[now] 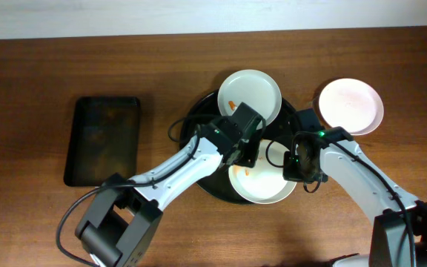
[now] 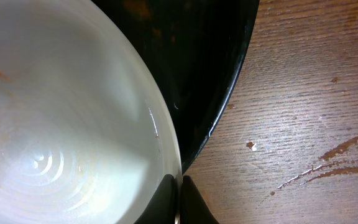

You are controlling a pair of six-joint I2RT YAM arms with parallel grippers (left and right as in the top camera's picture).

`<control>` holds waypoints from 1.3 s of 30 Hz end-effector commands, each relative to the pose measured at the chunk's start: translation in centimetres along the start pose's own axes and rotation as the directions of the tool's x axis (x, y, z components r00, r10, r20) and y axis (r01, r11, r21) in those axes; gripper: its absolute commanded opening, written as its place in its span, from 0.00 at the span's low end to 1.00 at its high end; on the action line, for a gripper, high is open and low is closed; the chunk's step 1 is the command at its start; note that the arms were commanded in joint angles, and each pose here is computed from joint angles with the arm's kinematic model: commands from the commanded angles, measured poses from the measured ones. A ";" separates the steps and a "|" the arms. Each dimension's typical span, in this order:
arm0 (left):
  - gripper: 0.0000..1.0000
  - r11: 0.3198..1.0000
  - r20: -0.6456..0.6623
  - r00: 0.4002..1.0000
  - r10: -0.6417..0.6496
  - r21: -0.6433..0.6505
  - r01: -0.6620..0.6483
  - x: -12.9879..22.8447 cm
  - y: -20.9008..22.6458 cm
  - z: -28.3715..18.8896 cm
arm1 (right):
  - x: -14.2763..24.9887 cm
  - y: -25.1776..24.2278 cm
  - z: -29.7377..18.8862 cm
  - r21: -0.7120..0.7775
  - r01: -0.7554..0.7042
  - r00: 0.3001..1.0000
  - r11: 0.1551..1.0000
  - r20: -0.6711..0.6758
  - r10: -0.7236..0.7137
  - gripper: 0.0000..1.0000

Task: Clean dirty plates on tray and stack at the side
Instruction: 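Scrub the tilted plate with the sponge held in the left gripper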

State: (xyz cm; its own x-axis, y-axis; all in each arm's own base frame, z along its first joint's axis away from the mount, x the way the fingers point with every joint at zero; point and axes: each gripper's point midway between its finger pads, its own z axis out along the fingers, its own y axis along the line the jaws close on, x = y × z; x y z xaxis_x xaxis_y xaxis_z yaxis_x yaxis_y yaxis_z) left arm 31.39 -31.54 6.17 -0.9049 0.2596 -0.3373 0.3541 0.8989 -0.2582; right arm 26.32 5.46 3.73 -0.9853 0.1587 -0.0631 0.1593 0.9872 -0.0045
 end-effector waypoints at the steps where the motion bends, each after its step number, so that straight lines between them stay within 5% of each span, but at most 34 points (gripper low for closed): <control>1: 0.00 0.999 -0.057 0.998 0.014 0.033 -0.012 2.9 -0.8 1.4 | 0.0 -0.2 -0.2 0.008 0.011 1.000 1.000 0.008 -0.011 0.04; 9: 0.00 0.998 -0.057 0.997 0.054 0.044 -0.051 5.4 -2.2 2.9 | 0.0 -0.2 -0.2 0.007 0.011 1.000 1.000 0.008 -0.011 0.04; 16: 0.00 0.995 -0.034 0.998 0.044 -0.089 -0.046 6.7 1.3 4.5 | 0.0 -0.2 -0.2 0.007 0.010 1.000 1.000 0.008 -0.011 0.04; 22: 0.00 0.963 0.094 0.991 0.095 -0.260 -0.067 3.2 3.8 3.3 | 0.1 -0.2 -0.2 0.008 0.011 1.000 1.000 0.006 -0.011 0.04; 29: 0.00 0.990 0.243 0.967 0.083 -0.130 -0.052 -2.2 -0.3 -0.5 | 0.1 -0.2 -0.2 0.009 0.011 1.000 1.000 0.005 -0.011 0.04; 39: 0.00 0.997 0.197 0.980 0.038 0.064 -0.052 -1.6 -3.6 2.0 | 0.1 -0.2 -0.2 0.008 0.011 1.000 1.000 0.005 -0.011 0.04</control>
State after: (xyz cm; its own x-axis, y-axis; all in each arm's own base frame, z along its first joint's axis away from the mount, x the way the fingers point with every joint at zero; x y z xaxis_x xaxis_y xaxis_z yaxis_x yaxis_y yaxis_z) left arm 32.37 -34.14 6.43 -0.8080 0.2247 -0.5447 0.3949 0.8926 -0.2175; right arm 26.30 5.45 3.75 -0.9855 0.1580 -0.0627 0.1586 0.9873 -0.0047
